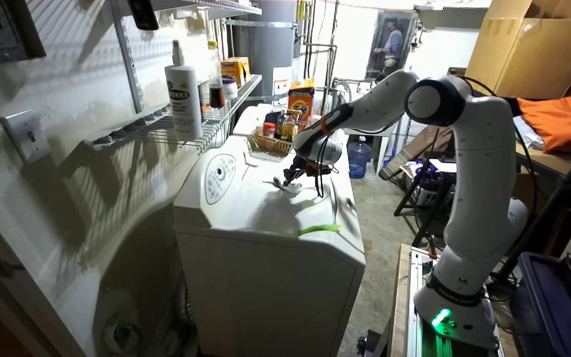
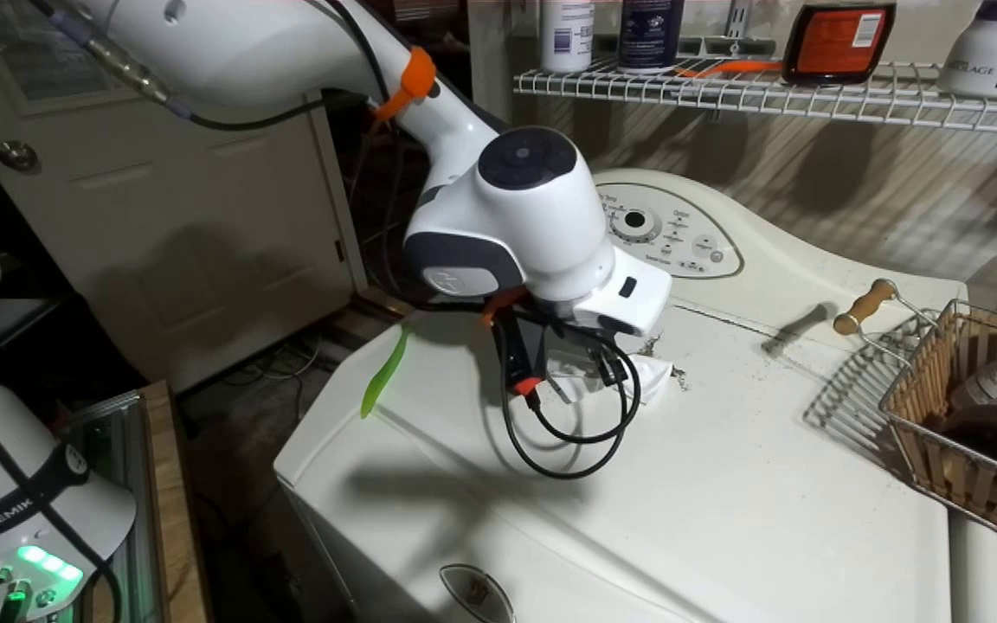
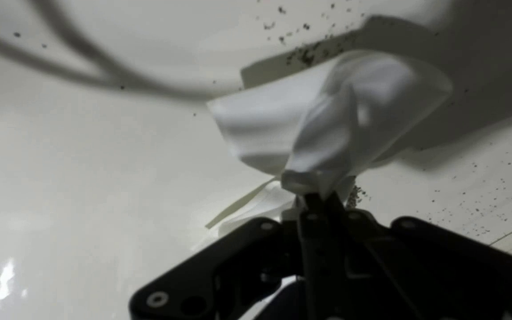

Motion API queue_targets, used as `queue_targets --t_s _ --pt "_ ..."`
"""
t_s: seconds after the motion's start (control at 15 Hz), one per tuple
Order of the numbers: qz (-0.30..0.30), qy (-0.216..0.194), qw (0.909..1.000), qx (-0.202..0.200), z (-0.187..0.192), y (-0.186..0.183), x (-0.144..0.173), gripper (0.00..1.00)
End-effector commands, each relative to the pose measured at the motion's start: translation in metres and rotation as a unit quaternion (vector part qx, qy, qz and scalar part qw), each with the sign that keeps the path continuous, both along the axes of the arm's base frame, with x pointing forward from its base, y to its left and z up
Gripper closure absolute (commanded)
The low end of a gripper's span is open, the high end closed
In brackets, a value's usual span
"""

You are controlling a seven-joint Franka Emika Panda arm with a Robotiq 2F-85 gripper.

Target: Use the paper towel to wipe the dirt on top of the washer

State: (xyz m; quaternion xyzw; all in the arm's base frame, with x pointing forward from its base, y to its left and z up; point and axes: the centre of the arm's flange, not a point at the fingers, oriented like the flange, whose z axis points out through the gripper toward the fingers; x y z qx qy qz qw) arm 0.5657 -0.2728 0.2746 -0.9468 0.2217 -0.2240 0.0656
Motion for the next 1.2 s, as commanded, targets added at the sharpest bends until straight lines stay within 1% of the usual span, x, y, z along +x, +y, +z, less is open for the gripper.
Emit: queue_targets --t_s 0.0,0.2,0.27,0.4,0.53,0.67,0.73,0.8,0.87,0.93,1.07,1.13 --pt "0.006 -0.015 0.9996 -0.024 0.036 -0.003 -0.013 0.99" --pt "0.031 -0.015 0.9972 -0.066 0.061 -0.01 -0.012 0.99" --pt "0.04 -0.003 0.9946 -0.095 0.064 -0.017 -0.011 0.99" --pt "0.057 0.022 0.9865 -0.152 0.07 -0.035 -0.011 0.99" --pt "0.075 0.052 0.9753 -0.201 0.073 -0.05 -0.011 0.99" --pt "0.109 0.077 0.9598 -0.247 0.072 -0.057 -0.008 0.99" --pt "0.131 0.083 0.951 -0.267 0.072 -0.057 -0.006 0.99" --pt "0.105 0.07 0.9638 -0.235 0.07 -0.063 -0.022 0.96" --pt "0.116 0.076 0.9589 -0.247 0.071 -0.063 -0.02 0.96" --pt "0.123 0.078 0.9565 -0.253 0.071 -0.061 -0.017 0.96" --pt "0.128 0.079 0.9551 -0.255 0.07 -0.058 -0.014 0.96" --pt "0.129 0.079 0.9549 -0.256 0.07 -0.057 -0.014 0.99"
